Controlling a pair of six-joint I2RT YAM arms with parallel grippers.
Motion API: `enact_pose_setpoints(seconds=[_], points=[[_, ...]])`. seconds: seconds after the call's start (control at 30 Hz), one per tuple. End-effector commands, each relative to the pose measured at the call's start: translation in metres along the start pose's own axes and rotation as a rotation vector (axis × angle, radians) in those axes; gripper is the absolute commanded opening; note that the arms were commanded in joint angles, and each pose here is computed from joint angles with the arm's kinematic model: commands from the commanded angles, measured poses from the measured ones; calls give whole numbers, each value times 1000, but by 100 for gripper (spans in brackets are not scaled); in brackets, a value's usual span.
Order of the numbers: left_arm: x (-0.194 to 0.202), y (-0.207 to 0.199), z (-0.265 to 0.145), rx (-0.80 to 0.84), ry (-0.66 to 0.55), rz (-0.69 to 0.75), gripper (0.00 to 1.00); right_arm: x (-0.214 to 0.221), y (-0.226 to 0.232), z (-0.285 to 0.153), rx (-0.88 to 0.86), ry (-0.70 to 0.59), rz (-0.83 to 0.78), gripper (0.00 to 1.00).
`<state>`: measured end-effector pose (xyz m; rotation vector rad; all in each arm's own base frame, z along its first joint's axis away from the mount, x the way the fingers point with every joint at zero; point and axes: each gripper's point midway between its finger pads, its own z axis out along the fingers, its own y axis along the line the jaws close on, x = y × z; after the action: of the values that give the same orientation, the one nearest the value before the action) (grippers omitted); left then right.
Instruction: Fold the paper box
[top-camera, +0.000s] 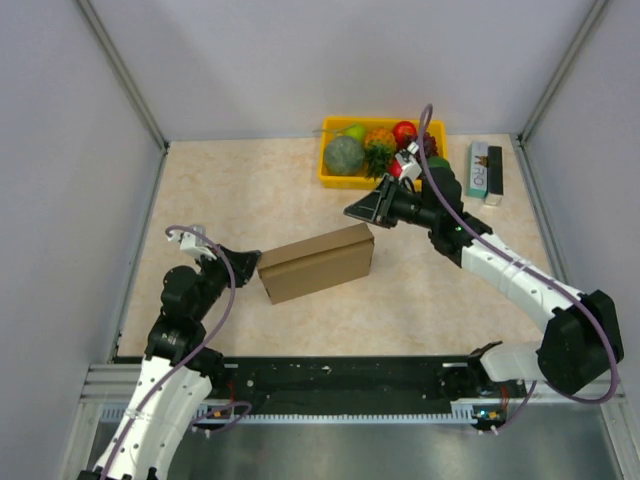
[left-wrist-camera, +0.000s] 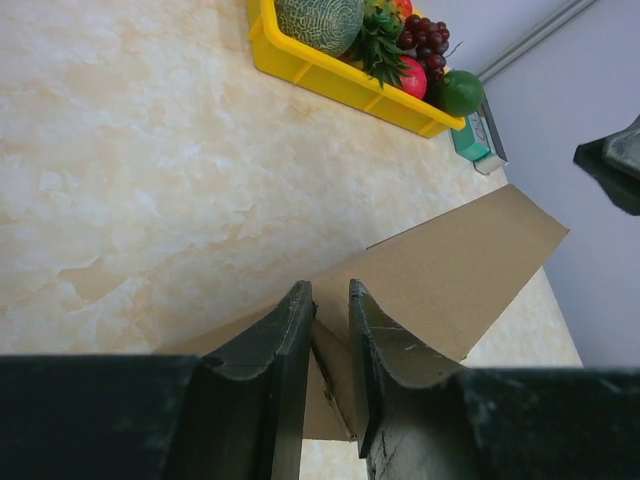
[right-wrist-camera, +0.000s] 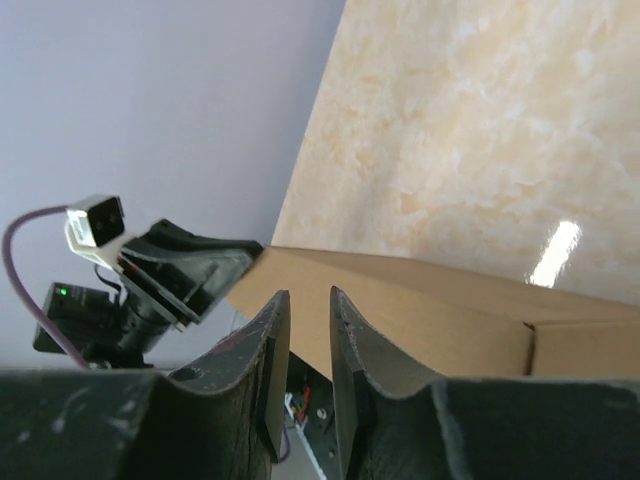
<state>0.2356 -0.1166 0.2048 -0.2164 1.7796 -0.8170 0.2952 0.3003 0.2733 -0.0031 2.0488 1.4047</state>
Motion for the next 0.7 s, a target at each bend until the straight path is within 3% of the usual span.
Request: enact_pose_setpoints(seconds=[0.0, 0.1, 0.23, 0.3, 0.43, 0.57, 0.67], points=[[49, 32, -11, -116, 187, -8, 27, 27, -22, -6, -41, 69, -13, 22], [50, 32, -12, -114, 192, -7, 26, 48, -51, -5, -30, 94, 8, 20], [48, 29, -13, -108, 188, -11, 24, 42, -57, -10, 57, 101, -54, 17], [46, 27, -13, -106, 185, -11, 24, 16, -26, -14, 27, 38, -119, 17], [46, 25, -12, -93, 182, -33, 24, 1, 28, -7, -18, 35, -159, 17], [42, 21, -12, -81, 170, -33, 24, 36, 82, 30, -176, 82, -118, 17], [36, 20, -12, -88, 158, -19, 25, 68, 90, 59, -247, 111, -20, 17]])
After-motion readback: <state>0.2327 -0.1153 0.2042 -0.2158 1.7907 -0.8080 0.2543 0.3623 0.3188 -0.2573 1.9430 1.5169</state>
